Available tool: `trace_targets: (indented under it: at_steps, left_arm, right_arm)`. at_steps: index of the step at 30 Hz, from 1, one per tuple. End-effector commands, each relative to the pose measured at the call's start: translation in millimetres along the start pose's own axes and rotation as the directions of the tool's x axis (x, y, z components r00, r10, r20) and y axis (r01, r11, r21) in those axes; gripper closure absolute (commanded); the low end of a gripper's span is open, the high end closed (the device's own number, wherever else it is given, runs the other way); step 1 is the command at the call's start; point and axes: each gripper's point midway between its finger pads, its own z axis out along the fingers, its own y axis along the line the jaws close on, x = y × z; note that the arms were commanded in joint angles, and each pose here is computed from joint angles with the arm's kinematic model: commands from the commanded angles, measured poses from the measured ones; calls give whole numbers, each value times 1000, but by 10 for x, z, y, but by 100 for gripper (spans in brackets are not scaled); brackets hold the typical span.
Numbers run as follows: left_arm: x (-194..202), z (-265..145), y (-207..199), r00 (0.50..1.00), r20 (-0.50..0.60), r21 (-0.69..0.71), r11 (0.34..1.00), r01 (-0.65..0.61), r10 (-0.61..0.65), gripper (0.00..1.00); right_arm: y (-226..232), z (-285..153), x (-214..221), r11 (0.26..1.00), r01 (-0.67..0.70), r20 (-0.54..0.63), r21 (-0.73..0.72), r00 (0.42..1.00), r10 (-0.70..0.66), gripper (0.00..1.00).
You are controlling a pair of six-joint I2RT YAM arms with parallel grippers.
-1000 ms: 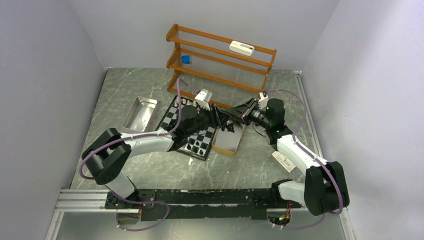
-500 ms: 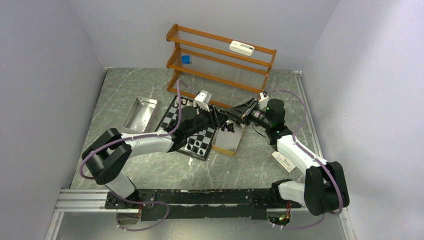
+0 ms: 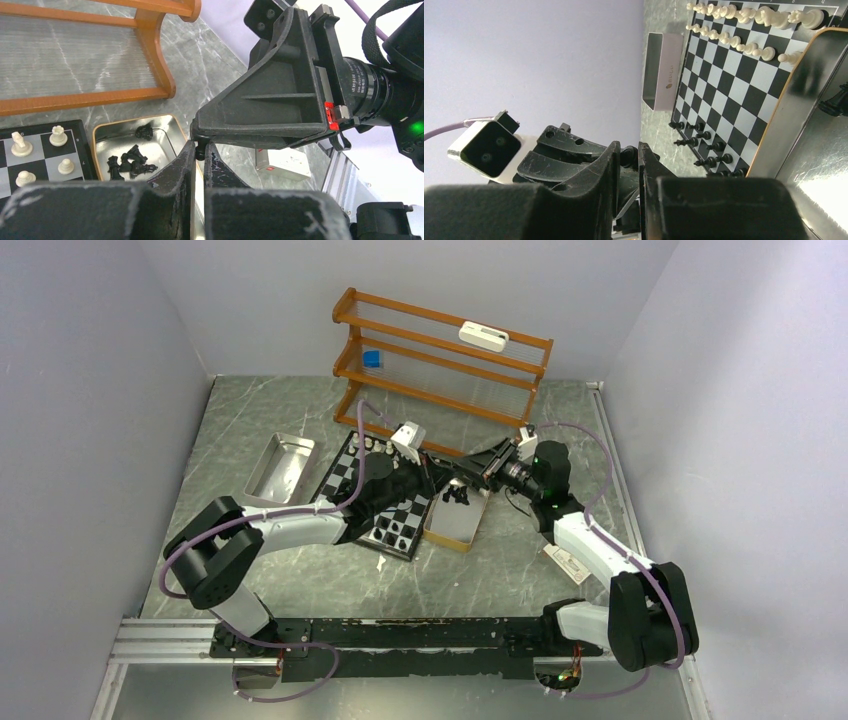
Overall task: Set up the chess pieces on the board
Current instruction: Place the chess piece on the chessboard.
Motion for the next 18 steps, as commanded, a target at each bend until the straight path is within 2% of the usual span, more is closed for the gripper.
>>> trace_targets:
  at_steps: [1, 6, 18]
  left_arm:
    - [-309, -8, -221, 996, 70, 59, 997, -56, 52, 95]
    - [-290, -65, -241, 996, 33, 63, 994, -87, 85, 95]
    - [-284, -239, -249, 992, -18, 53, 991, -126, 127, 95]
  right_arm:
    - [-125, -21, 46, 1000, 17, -13, 23, 1000, -17, 81]
    - [-286, -46, 93, 997, 35, -21, 67, 999, -34, 78]
    - [-592, -132, 199, 985, 82, -37, 149, 996, -77, 78]
